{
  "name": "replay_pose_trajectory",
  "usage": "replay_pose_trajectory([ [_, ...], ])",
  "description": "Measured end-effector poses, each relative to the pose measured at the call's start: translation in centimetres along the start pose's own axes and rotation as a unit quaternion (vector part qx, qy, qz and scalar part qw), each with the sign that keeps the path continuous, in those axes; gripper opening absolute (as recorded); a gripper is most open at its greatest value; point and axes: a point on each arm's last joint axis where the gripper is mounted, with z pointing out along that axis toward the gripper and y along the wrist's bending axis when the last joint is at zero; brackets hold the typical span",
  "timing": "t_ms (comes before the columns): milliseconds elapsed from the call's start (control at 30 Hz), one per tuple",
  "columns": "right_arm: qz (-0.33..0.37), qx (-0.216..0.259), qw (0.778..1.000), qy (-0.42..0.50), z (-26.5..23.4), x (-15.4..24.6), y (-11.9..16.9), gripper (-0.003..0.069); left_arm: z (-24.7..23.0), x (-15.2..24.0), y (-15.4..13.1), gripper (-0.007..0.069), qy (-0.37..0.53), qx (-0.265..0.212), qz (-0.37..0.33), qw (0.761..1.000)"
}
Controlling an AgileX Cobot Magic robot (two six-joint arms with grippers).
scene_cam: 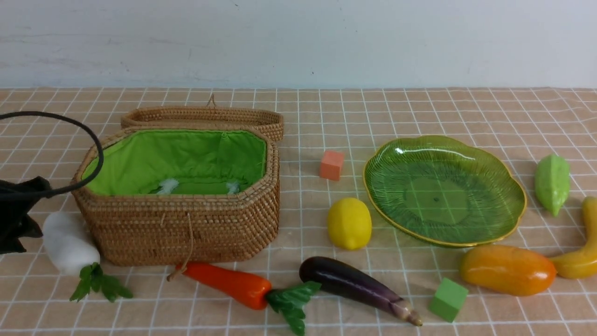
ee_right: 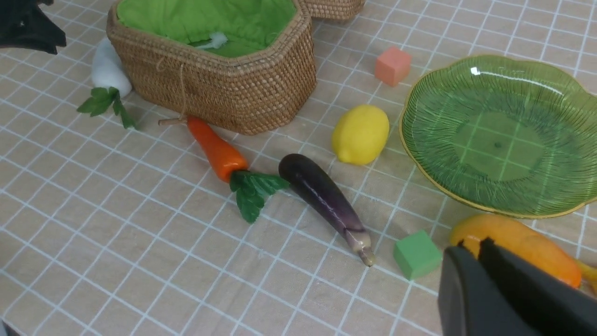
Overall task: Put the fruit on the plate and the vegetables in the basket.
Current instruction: Take a daikon with your left arm and place it on the basket on the left.
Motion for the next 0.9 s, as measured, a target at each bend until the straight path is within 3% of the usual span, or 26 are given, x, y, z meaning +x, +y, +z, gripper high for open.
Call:
replay_pose_trajectory([
  [100, 0.000, 0.002, 1.000, -0.006, 0.0, -0.1, 0.0, 0.0057, 3.0, 0.1, 0.3, 0.0469, 0.006, -0.004, -0.022, 1.000],
  [167, 0.000, 0.003, 1.000, -0.009, 0.0, -0.1, -0.1, 0.0058, 3.7, 0.2, 0.4, 0.0505, 0.009, -0.005, -0.028, 1.000],
  [233, 0.000, 0.005, 1.000, -0.016, 0.0, -0.3, -0.1, 0.0060, 4.8, 0.0, 0.4, 0.0607, 0.003, -0.002, -0.049, 0.999],
  [333, 0.000, 0.005, 1.000, -0.016, 0.0, -0.3, -0.1, 0.0064, 5.3, 0.0, 0.4, 0.0643, 0.004, -0.002, -0.059, 0.998],
  [567, 0.000, 0.007, 1.000, -0.020, 0.0, -0.4, -0.1, 0.0065, 5.3, -0.1, 0.4, 0.0622, 0.000, -0.001, -0.038, 0.999],
  [767, 0.001, 0.011, 0.999, -0.034, 0.2, -0.6, -0.3, 0.0066, 4.4, -0.1, 0.3, 0.0562, 0.004, 0.002, -0.001, 1.000],
  [900, 0.001, 0.012, 0.999, -0.036, 0.2, -0.6, -0.3, 0.0066, 3.0, -0.7, 0.0, 0.0559, -0.028, 0.007, 0.058, 0.998],
])
